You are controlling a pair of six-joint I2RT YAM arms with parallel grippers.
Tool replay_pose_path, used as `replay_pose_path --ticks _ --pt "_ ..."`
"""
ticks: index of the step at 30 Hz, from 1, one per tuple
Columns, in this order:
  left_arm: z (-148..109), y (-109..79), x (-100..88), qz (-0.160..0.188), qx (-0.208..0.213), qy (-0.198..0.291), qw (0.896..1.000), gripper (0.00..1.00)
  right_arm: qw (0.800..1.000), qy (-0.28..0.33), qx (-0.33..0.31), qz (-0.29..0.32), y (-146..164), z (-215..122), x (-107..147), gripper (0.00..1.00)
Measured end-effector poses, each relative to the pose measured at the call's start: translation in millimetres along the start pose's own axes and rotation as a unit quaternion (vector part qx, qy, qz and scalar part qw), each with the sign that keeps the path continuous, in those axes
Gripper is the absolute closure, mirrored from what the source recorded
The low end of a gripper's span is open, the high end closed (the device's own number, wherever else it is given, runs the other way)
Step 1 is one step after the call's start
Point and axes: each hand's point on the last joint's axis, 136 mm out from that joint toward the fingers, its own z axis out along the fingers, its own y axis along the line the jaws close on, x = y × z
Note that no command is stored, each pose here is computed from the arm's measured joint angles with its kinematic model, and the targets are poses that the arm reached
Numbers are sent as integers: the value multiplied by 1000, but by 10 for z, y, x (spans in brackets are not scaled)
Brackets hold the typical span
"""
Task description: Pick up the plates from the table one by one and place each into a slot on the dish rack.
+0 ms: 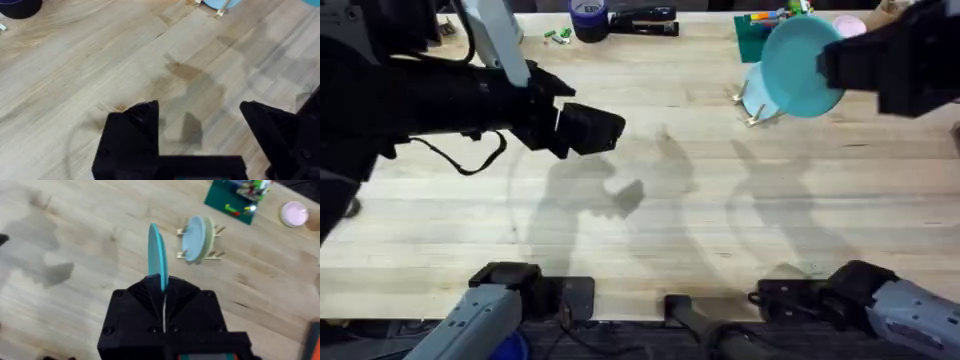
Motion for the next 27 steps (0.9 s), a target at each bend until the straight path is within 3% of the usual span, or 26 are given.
replay_pose_path --ticks 7,13,27 --pt "-1 18 -49 7 -4 -9 1000 6 999 -12 33 -13 -267 -95 -84 972" --pt "-1 20 -53 8 -4 -10 1000 6 998 21 53 -30 -442 -106 -77 972" --pt "-1 20 -53 8 -4 -10 1000 6 998 63 24 -8 -898 138 -281 973"
